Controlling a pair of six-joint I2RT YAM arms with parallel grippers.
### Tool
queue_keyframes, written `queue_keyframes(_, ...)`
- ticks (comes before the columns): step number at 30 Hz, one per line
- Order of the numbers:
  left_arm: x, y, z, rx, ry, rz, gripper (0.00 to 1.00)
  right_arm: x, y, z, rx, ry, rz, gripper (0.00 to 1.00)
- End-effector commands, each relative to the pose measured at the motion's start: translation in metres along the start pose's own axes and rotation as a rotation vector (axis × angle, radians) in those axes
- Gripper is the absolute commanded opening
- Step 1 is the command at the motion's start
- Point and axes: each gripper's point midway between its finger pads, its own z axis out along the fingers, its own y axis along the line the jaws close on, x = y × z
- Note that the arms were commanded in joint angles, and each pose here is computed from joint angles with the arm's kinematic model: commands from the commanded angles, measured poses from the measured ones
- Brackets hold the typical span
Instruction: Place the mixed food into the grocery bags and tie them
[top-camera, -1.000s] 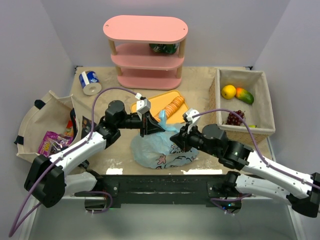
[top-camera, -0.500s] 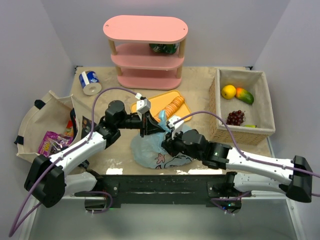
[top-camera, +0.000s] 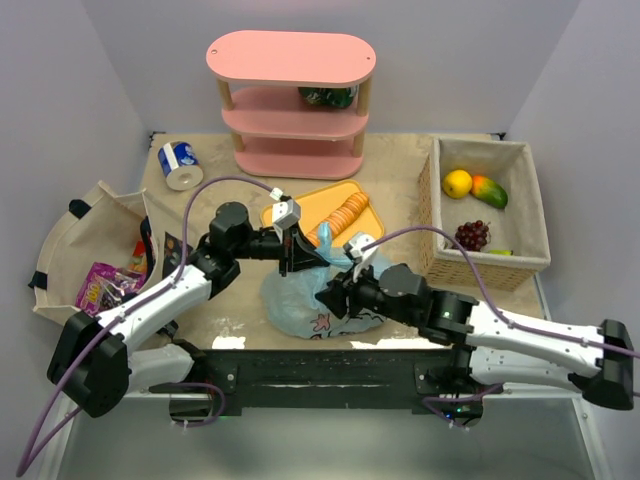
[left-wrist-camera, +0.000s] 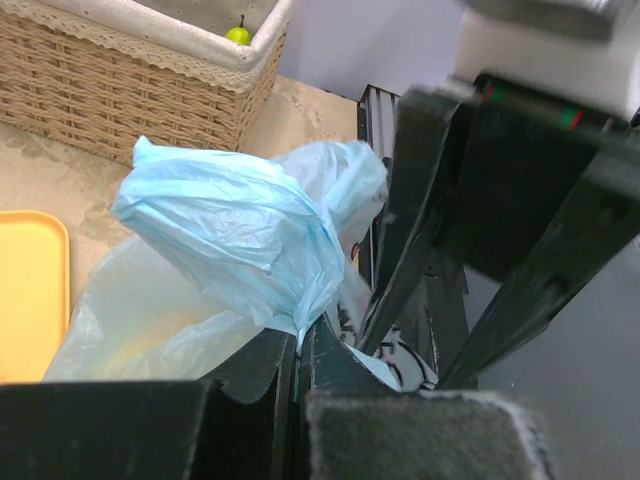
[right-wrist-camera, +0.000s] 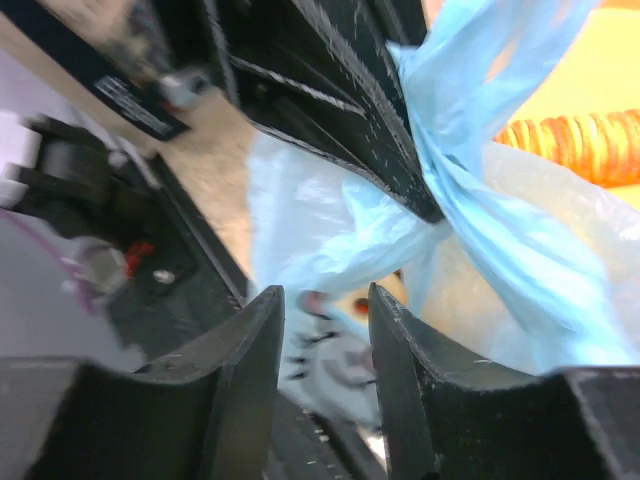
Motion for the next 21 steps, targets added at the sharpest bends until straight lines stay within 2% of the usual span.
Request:
queue_keyframes(1,-0.014,-0.005,-0.003,0.012,-0.025,0.063,0.0,-0.034,0.028,-0.043,-0.145,-0.06,0.008,0.58)
queue_keyframes(4,-0.014,-0.007,-0.002,0.029,-0.024,0.069,0.0,-0.056,0.035,-0.067,-0.186,-0.118,0.024,0.73)
queue_keyframes(6,-0.013,-0.011,-0.002,0.053,-0.02,0.073,0.0,-0.07,0.019,-0.073,-0.093,-0.161,0.024,0.85)
queue_keyframes(9,-0.01,-0.017,-0.001,0.086,-0.01,0.076,0.0,-0.1,-0.001,-0.077,0.012,-0.217,-0.013,0.94)
queue_keyframes(11,-0.008,-0.019,0.0,0.101,-0.003,0.076,0.0,-0.116,0.003,-0.069,-0.023,-0.226,-0.023,0.96)
queue_keyframes(12,-0.007,-0.022,-0.001,0.116,0.0,0.078,0.0,-0.131,-0.013,-0.066,0.011,-0.247,-0.018,0.97)
queue_keyframes(17,-0.006,-0.029,-0.001,0.146,0.007,0.091,0.0,-0.137,-0.022,-0.02,-0.083,-0.193,-0.033,0.97)
queue_keyframes(21,-0.005,-0.03,-0.001,0.148,0.011,0.096,0.0,-0.141,-0.02,0.0,-0.144,-0.194,-0.034,0.97)
